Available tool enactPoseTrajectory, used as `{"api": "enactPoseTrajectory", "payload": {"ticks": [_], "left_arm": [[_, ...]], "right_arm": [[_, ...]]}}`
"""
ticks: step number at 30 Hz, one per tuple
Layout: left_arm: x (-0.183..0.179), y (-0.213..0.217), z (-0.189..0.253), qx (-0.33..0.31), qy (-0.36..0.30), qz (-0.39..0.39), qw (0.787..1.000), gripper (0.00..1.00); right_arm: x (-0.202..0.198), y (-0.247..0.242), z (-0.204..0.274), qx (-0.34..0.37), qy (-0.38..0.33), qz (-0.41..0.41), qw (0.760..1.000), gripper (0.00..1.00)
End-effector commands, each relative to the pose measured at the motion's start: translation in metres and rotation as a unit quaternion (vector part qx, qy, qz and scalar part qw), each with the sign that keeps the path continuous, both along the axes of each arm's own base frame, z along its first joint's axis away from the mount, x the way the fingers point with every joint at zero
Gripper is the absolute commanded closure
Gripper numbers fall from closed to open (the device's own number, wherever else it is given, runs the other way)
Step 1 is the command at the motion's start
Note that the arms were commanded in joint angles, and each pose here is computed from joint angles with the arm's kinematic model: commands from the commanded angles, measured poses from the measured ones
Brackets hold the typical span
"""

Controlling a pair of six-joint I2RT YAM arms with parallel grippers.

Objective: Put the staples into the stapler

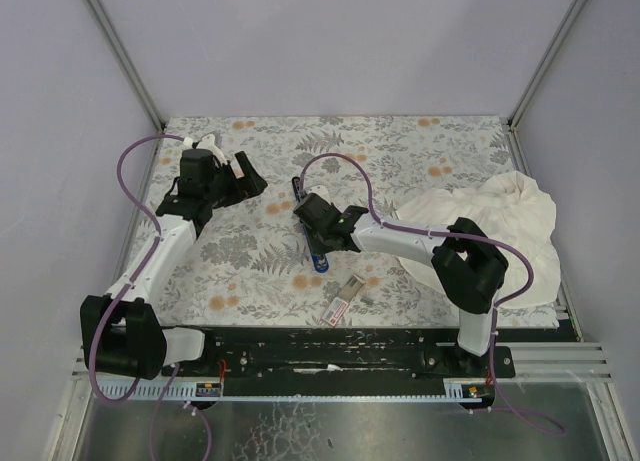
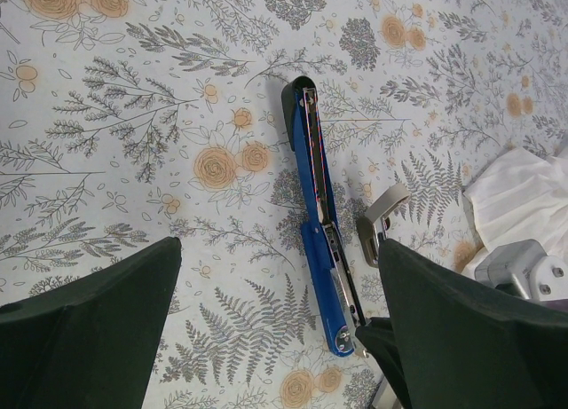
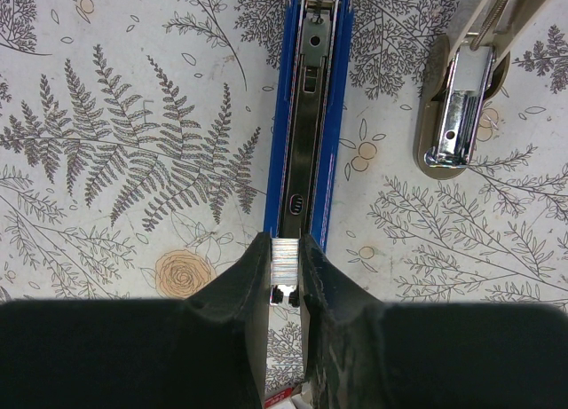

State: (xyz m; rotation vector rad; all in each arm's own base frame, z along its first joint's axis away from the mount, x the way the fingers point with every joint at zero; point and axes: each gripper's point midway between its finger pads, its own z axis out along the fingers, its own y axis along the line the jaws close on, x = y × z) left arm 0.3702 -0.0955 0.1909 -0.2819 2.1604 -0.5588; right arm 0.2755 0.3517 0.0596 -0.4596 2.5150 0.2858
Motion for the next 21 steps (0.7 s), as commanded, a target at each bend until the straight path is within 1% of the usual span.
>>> {"api": "enactPoseTrajectory", "payload": {"ticks": [1, 11, 21], "left_arm": [[0.008, -0.001, 0.005, -0.010, -0.020, -0.002, 1.000, 0.08], [0.008, -0.002, 0.004, -0.013, -0.017, -0.004, 1.000, 0.08], [0.008, -0.002, 0.004, -0.013, -0.018, -0.004, 1.000, 0.08]], "right_arm": [[0.007, 0.006, 0.035, 0.022, -0.042, -0.001, 0.999, 0.85], [0.009, 0.007, 0.040, 0.025, -0.047, -0.001, 0.999, 0.85], [0.006, 0.003, 0.029, 0.012, -0.038, 0.000, 0.999, 0.85]]}}
